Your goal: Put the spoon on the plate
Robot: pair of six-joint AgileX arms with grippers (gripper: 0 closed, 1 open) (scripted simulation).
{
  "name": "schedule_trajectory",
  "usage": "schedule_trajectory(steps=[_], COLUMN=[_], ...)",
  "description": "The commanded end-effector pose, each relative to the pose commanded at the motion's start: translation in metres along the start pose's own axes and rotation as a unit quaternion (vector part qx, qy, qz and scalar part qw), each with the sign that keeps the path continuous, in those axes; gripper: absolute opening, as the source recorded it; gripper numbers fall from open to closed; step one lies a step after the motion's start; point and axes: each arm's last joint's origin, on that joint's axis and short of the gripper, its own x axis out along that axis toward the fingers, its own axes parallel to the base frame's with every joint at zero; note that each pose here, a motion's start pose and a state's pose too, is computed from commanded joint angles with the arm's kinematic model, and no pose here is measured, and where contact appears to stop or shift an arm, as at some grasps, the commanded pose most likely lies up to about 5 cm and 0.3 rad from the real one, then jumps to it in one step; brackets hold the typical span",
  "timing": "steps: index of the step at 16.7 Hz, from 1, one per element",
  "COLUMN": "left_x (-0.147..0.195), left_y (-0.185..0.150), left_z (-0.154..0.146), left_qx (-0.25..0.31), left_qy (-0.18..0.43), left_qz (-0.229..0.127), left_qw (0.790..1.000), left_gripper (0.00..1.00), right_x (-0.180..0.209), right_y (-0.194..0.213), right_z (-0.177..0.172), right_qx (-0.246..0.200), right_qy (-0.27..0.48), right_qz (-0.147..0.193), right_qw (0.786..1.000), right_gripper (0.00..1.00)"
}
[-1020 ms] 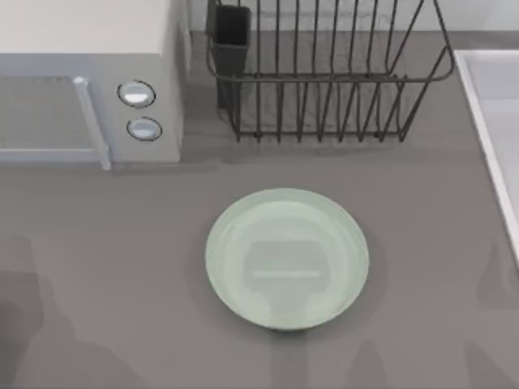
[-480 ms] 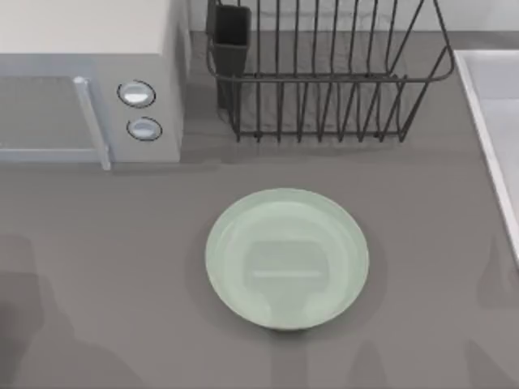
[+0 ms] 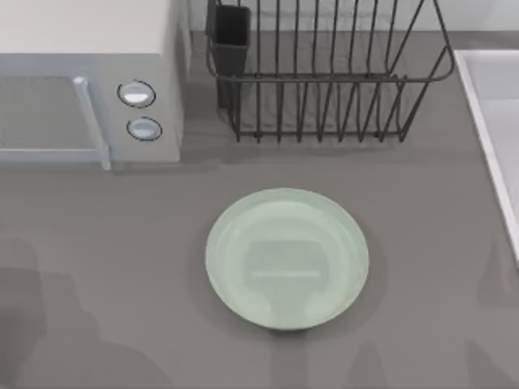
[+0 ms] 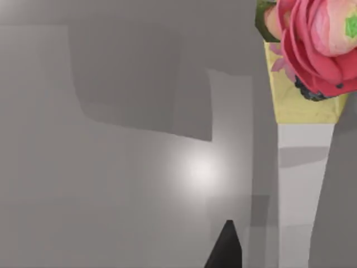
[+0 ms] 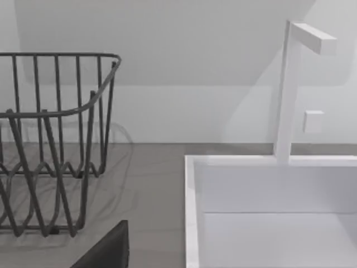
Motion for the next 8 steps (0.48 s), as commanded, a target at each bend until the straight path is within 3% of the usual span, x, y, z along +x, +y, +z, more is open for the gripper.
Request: schedule_trajectory(steps=[5, 8], left_x=[-0.054, -0.063], left_y=[-0.003, -0.004], left_z=[-0.002, -0.003], left_qx=[-0.002, -0.003], left_qy=[0.003, -0.002], left_qz=[-0.002, 0.001], left_qw=[1.0, 1.0], left_gripper=[0.0, 0.0], right_x=[0.0, 0.0], right_y=[0.0, 0.0], right_z=[0.0, 0.0], right_qx=[0.0, 0.0], right_qy=[0.0, 0.0], right_qz=[0.0, 0.0], right_qw=[1.0, 1.0], right_gripper=[1.0, 1.0])
